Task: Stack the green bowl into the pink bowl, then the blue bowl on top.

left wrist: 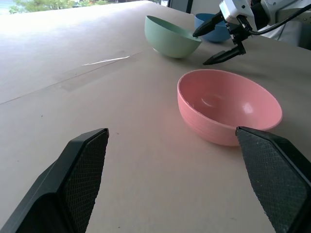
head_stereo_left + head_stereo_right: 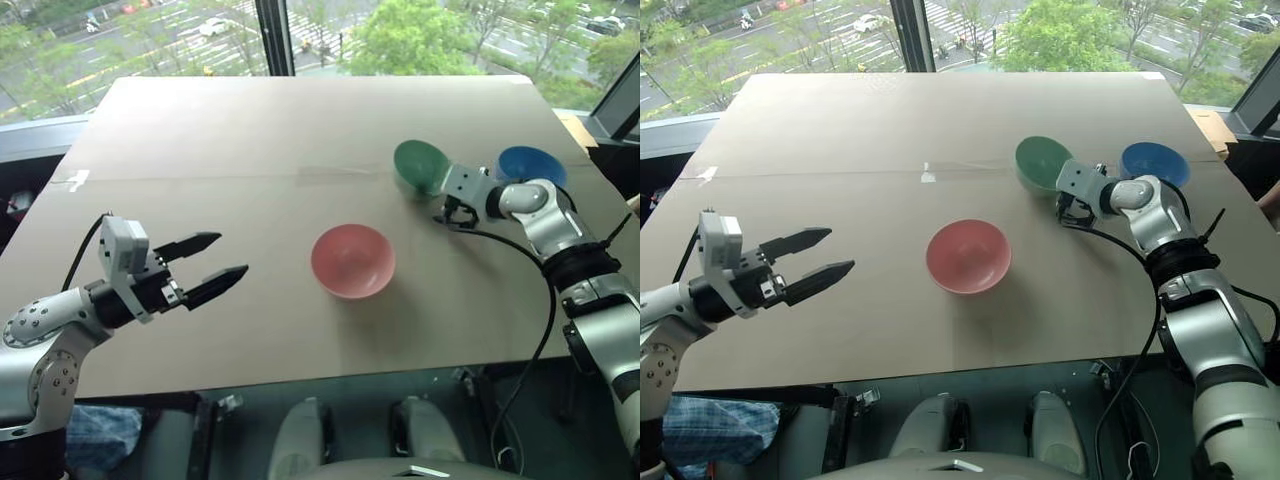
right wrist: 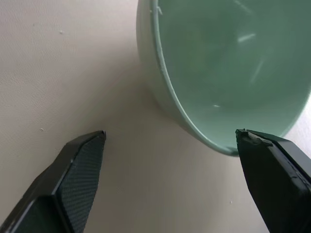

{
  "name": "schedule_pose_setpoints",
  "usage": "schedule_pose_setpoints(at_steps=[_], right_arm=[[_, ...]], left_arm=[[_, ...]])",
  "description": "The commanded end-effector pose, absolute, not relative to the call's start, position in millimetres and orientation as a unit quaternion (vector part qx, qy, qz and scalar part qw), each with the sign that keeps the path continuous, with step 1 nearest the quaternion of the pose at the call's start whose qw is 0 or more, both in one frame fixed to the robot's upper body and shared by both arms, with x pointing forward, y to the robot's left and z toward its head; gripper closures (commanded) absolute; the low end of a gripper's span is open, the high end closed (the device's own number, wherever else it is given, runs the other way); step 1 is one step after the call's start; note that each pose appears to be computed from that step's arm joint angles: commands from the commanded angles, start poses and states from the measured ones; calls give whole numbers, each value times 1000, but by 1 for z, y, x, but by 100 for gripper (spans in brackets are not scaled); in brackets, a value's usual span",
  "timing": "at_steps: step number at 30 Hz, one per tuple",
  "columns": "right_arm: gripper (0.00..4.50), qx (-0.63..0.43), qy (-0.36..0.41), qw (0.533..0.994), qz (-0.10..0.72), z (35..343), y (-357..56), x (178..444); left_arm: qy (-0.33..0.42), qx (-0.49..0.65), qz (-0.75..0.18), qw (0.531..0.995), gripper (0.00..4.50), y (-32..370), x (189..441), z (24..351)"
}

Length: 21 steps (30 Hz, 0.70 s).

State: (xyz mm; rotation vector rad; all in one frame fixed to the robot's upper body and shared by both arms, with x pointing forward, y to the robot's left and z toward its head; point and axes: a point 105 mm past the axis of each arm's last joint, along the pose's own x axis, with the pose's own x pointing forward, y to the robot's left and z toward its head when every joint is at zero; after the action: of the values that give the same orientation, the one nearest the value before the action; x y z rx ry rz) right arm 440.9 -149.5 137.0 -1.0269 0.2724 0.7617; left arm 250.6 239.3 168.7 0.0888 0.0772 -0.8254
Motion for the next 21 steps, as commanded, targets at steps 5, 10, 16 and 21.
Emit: schedule_pose_setpoints(at_steps=[5, 10, 16, 21], right_arm=[[0, -523, 90, 767, 360, 156, -127, 453], [0, -534, 86, 752, 377, 153, -119, 452], [172, -540, 77, 746, 382, 153, -115, 452], [363, -541, 71, 746, 382, 155, -114, 452]], left_arm=[[30, 43, -411, 910, 8, 236, 245, 173], [26, 46, -406, 912, 8, 237, 244, 173], [25, 44, -408, 911, 0, 235, 243, 171], [25, 45, -410, 911, 0, 236, 244, 171]])
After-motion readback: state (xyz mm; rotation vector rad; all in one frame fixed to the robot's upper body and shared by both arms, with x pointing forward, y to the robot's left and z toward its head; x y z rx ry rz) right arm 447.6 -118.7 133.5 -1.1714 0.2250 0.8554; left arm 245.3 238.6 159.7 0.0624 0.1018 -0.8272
